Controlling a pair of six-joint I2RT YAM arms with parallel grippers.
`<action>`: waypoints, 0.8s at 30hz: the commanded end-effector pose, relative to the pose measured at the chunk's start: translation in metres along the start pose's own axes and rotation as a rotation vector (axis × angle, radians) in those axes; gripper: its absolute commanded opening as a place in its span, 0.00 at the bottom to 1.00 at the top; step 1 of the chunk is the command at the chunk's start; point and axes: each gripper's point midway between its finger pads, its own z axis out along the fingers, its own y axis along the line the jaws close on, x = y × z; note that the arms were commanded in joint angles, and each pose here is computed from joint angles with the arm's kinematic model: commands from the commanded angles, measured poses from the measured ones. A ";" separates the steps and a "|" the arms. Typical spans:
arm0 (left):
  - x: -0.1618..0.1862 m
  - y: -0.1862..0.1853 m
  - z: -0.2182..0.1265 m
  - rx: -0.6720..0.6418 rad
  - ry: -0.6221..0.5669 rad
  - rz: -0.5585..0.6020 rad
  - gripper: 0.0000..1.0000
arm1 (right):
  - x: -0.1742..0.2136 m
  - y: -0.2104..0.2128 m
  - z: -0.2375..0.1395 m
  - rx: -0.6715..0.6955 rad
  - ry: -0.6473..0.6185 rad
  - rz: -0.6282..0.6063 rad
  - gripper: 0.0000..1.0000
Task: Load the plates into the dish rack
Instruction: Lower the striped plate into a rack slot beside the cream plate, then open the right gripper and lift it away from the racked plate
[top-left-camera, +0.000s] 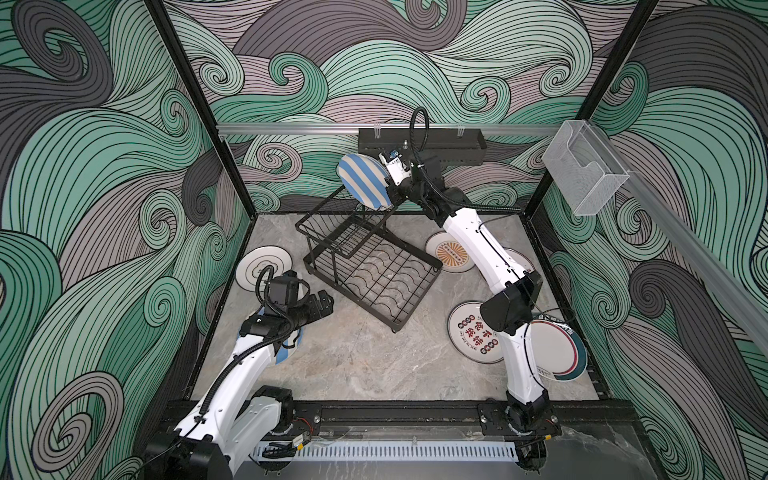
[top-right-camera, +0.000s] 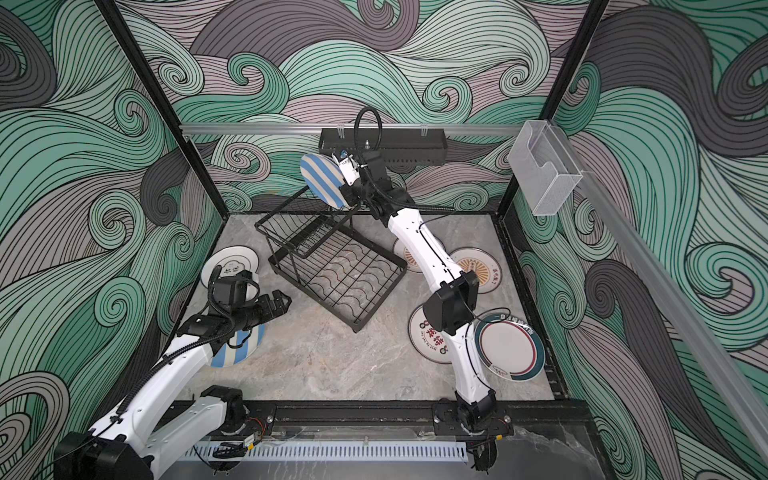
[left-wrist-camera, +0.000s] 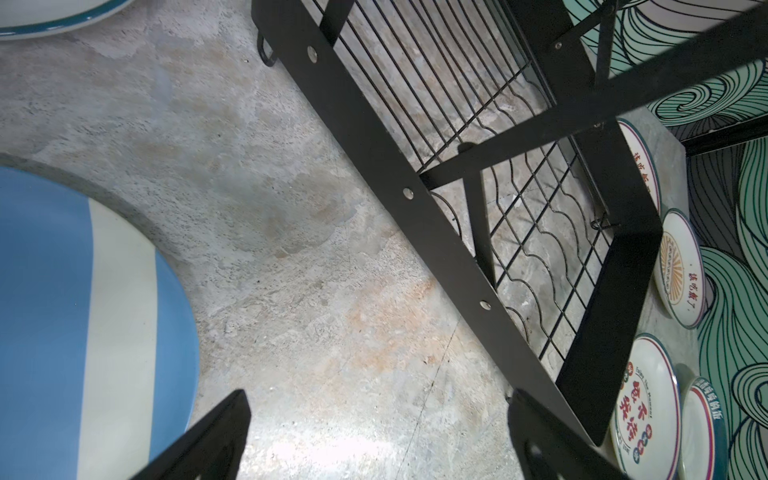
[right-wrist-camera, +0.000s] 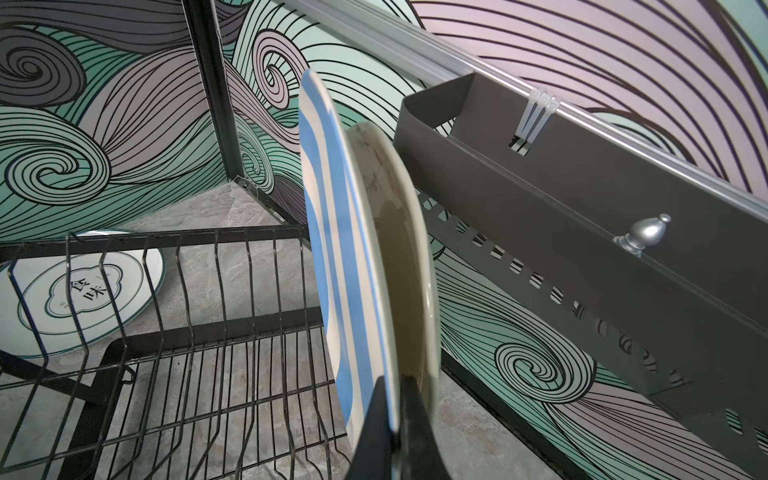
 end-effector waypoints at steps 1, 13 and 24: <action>-0.002 0.005 -0.002 -0.033 0.002 0.008 0.99 | -0.008 -0.005 -0.002 -0.003 -0.037 0.028 0.00; 0.005 0.036 -0.002 -0.190 0.003 -0.040 0.99 | 0.007 -0.004 0.001 -0.003 0.002 0.055 0.05; 0.005 0.053 0.000 -0.264 -0.035 -0.078 0.99 | -0.015 -0.004 -0.029 -0.015 -0.008 0.080 0.46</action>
